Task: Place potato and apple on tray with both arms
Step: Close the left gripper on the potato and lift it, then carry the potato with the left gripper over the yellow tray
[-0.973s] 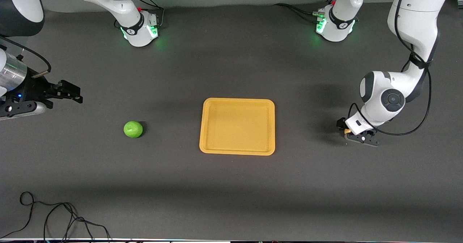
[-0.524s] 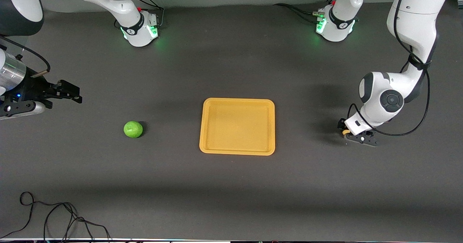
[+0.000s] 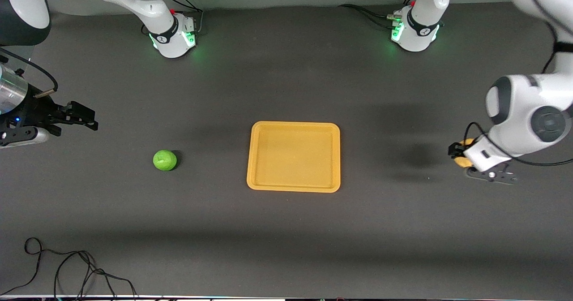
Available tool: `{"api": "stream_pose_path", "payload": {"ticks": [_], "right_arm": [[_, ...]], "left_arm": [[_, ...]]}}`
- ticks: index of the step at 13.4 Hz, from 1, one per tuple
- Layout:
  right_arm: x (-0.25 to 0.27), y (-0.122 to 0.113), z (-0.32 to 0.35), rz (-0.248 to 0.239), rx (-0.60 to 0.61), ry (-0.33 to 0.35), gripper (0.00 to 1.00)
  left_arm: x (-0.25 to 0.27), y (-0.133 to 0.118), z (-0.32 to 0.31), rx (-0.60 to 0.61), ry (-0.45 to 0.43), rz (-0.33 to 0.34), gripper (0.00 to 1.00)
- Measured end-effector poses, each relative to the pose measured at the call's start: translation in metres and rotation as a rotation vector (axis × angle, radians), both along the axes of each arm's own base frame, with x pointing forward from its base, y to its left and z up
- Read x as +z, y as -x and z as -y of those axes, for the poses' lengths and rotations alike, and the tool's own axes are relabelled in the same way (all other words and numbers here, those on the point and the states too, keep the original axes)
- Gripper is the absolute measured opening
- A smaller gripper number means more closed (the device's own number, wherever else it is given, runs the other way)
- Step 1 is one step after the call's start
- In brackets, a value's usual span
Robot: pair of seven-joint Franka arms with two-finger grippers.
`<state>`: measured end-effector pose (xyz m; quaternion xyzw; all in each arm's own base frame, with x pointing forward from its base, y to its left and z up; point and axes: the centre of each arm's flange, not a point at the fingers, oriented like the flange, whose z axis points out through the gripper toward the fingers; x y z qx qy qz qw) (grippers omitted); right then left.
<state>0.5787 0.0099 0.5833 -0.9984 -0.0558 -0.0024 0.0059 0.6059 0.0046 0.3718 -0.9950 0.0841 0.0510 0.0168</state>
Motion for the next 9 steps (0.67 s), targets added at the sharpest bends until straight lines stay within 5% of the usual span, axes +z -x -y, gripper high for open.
{"api": "stream_pose_path", "payload": {"ticks": [4,9], "right_arm": [[-0.001,-0.001,0.0,0.003,0.001,0.006,1.0],[-0.005,-0.002,0.0,0.005,0.002,0.013,1.0]], "left_arm": [[0.075,-0.013,0.088,0.185,0.071,0.02,0.7],[0.032,0.024,0.316,0.272,0.094,0.033,0.7]]}}
